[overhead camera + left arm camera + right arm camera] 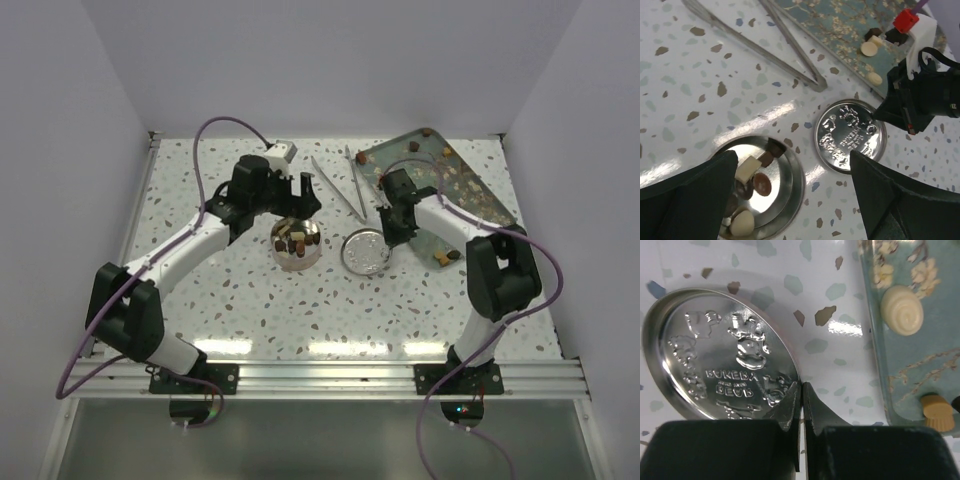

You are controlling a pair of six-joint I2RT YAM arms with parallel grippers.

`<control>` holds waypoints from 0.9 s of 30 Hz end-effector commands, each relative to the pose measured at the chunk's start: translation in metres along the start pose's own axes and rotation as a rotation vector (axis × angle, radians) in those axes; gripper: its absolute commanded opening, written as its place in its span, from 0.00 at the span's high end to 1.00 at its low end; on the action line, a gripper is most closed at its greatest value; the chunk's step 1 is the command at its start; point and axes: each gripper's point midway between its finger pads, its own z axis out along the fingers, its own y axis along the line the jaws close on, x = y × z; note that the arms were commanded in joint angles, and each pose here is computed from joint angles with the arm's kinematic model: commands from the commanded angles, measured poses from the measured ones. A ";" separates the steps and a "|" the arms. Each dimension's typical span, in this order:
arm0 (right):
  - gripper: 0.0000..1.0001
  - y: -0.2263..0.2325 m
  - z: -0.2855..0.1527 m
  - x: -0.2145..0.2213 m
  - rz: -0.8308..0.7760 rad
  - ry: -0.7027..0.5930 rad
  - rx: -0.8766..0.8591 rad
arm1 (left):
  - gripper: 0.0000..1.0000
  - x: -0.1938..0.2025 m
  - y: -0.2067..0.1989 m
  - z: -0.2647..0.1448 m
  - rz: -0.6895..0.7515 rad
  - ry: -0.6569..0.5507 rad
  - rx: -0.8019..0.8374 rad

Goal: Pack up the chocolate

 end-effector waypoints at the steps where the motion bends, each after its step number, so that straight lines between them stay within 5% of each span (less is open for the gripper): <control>1: 1.00 0.001 -0.063 -0.044 0.015 -0.120 -0.028 | 0.00 -0.031 -0.051 0.006 0.064 -0.073 0.245; 12: 1.00 0.024 -0.145 -0.116 0.026 -0.278 -0.149 | 0.00 -0.039 -0.067 0.021 -0.034 -0.104 0.341; 27: 1.00 0.052 -0.179 -0.129 0.058 -0.358 -0.323 | 0.00 -0.039 -0.084 0.019 -0.167 -0.157 0.464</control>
